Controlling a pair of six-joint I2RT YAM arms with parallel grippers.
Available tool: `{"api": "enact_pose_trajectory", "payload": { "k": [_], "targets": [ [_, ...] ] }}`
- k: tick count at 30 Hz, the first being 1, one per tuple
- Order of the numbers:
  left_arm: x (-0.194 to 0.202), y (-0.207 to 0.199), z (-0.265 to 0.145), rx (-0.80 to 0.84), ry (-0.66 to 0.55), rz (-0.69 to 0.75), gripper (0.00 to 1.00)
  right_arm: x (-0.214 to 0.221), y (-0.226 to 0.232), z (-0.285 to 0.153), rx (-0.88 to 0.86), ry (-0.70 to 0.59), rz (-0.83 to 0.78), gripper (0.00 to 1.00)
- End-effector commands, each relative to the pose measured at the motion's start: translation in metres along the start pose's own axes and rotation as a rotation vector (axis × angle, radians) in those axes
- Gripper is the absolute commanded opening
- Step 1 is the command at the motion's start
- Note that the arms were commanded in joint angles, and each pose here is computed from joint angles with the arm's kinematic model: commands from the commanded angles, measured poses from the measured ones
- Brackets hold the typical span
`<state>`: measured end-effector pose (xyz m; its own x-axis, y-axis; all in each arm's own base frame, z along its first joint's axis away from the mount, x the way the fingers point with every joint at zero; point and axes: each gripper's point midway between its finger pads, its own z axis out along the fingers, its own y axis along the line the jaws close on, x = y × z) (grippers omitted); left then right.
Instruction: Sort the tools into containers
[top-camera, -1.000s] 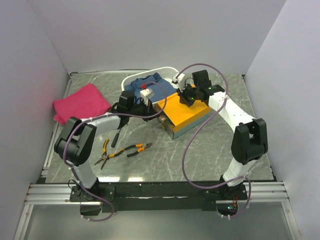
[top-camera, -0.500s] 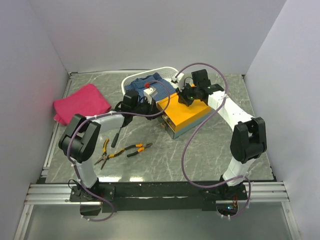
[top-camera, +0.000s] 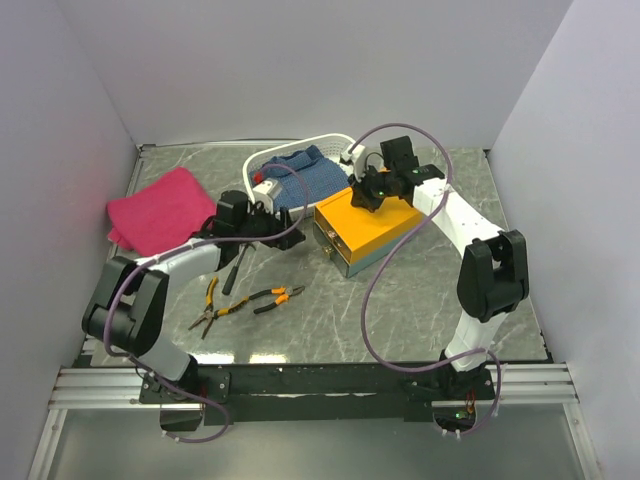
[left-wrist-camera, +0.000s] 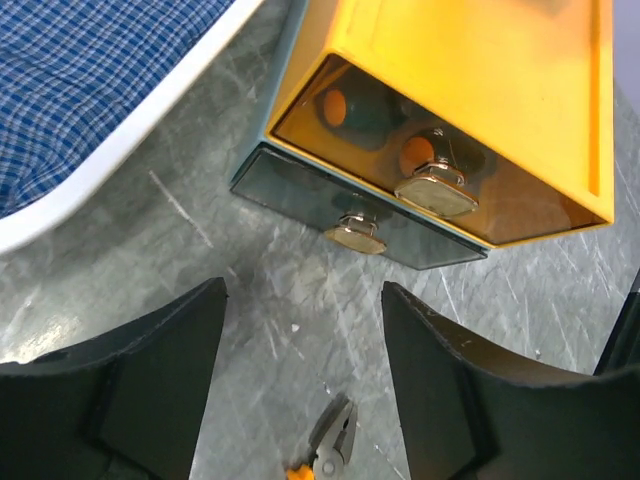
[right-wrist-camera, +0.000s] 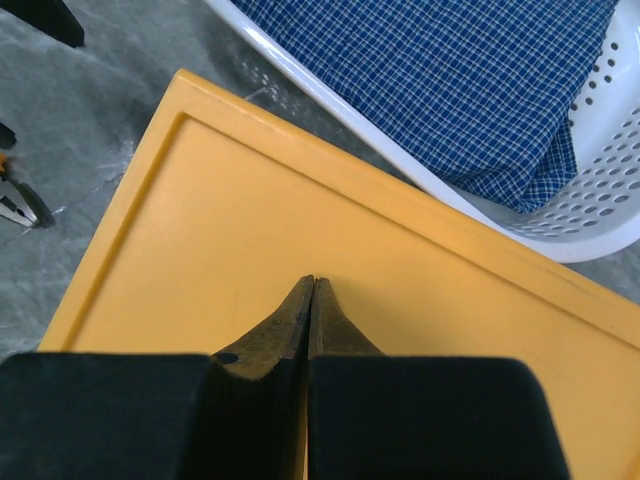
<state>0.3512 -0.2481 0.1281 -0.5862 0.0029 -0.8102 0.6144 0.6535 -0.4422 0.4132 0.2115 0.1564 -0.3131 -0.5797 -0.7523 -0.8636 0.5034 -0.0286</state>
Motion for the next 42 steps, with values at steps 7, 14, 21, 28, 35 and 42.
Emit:
{"api": "enact_pose_trajectory", "payload": {
  "k": [7, 14, 21, 28, 35, 42],
  "targets": [
    [0.008, -0.012, 0.026, 0.085, -0.095, 0.311, 0.72, 0.089, 0.049, 0.012, -0.155, 0.325, 0.186, 0.00],
    [0.022, -0.023, 0.042, 0.173, -0.062, 0.473, 0.72, 0.094, 0.051, 0.009, -0.145, 0.336, 0.188, 0.00],
    [0.028, -0.039, 0.055, 0.234, -0.053, 0.490, 0.72, 0.098, 0.055, 0.008, -0.150, 0.344, 0.188, 0.00],
    [0.024, -0.047, 0.073, 0.219, -0.094, 0.487, 0.73, 0.100, 0.054, 0.008, -0.150, 0.350, 0.192, 0.00],
    [0.030, -0.042, 0.084, 0.193, -0.073, 0.478, 0.73, 0.101, 0.056, 0.008, -0.155, 0.348, 0.195, 0.00],
    [0.040, -0.034, 0.089, 0.170, -0.045, 0.481, 0.71, 0.100, 0.057, 0.010, -0.159, 0.340, 0.205, 0.00]
  ]
}}
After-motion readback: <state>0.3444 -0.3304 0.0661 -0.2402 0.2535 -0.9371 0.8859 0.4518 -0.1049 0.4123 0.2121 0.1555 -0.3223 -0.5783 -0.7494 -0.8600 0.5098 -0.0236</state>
